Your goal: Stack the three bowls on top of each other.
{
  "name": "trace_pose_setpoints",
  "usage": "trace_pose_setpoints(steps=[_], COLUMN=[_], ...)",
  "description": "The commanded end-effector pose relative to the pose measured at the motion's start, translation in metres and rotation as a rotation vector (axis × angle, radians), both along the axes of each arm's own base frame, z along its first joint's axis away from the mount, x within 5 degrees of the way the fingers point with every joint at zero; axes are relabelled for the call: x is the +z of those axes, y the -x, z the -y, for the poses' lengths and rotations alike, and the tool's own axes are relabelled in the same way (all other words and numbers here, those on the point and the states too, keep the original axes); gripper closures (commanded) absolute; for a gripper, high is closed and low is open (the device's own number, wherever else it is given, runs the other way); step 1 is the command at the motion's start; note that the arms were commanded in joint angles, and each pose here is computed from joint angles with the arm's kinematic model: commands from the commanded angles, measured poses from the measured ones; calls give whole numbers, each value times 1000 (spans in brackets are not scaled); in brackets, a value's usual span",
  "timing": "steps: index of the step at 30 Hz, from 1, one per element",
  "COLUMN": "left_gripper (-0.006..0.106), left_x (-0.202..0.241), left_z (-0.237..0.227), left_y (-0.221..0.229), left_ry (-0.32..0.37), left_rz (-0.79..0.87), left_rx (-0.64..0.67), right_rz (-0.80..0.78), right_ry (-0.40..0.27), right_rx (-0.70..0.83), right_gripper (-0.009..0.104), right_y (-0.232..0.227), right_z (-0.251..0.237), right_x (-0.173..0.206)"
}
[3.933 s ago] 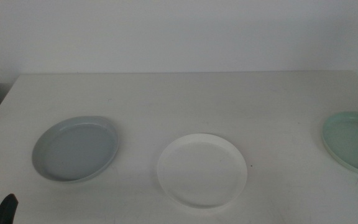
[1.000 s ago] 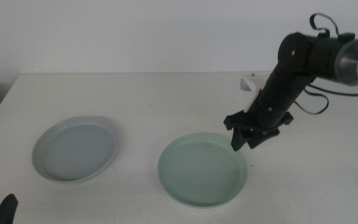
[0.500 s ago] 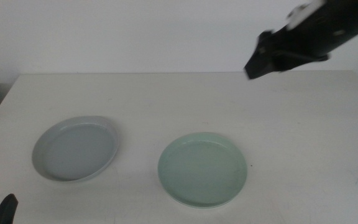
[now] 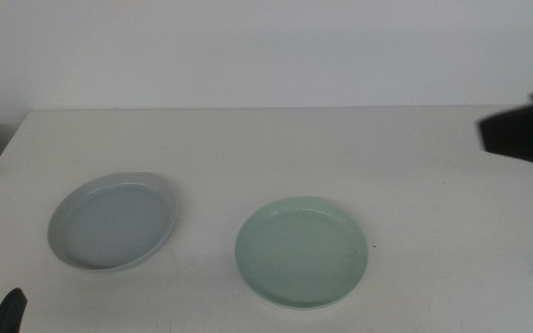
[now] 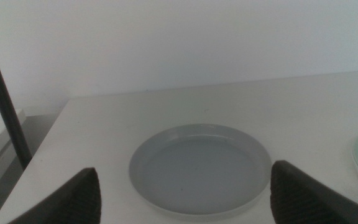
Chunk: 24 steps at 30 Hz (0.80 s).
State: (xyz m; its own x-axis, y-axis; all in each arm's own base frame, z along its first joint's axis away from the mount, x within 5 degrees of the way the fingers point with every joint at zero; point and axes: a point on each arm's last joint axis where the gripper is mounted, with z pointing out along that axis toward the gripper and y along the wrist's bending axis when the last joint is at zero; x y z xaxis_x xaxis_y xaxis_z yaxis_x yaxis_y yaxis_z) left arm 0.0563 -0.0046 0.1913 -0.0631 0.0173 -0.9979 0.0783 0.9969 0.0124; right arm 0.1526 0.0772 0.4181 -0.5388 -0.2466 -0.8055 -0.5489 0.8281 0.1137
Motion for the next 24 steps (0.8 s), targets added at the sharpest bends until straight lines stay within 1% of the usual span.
trace_pose_setpoints(steps=[1,7,11,17,24], left_gripper=[-5,-5,-5,-5,-5], left_x=[9,9,9,9,9], left_z=[0,0,0,0,0], left_y=[1,1,1,1,1], left_ry=[27,27,27,27,26], left_rz=[89,89,89,89,89], left_rx=[5,5,5,5,5], right_rz=[123,190,191,221,200], right_ry=[-35,-33,-27,-41,-33], right_rx=[-14,-15,-1,0,5], right_gripper=[38,38,38,38,38], right_y=[20,59,74,84,85], right_z=[9,22,27,29,29], right_x=[15,14,14,18,16])
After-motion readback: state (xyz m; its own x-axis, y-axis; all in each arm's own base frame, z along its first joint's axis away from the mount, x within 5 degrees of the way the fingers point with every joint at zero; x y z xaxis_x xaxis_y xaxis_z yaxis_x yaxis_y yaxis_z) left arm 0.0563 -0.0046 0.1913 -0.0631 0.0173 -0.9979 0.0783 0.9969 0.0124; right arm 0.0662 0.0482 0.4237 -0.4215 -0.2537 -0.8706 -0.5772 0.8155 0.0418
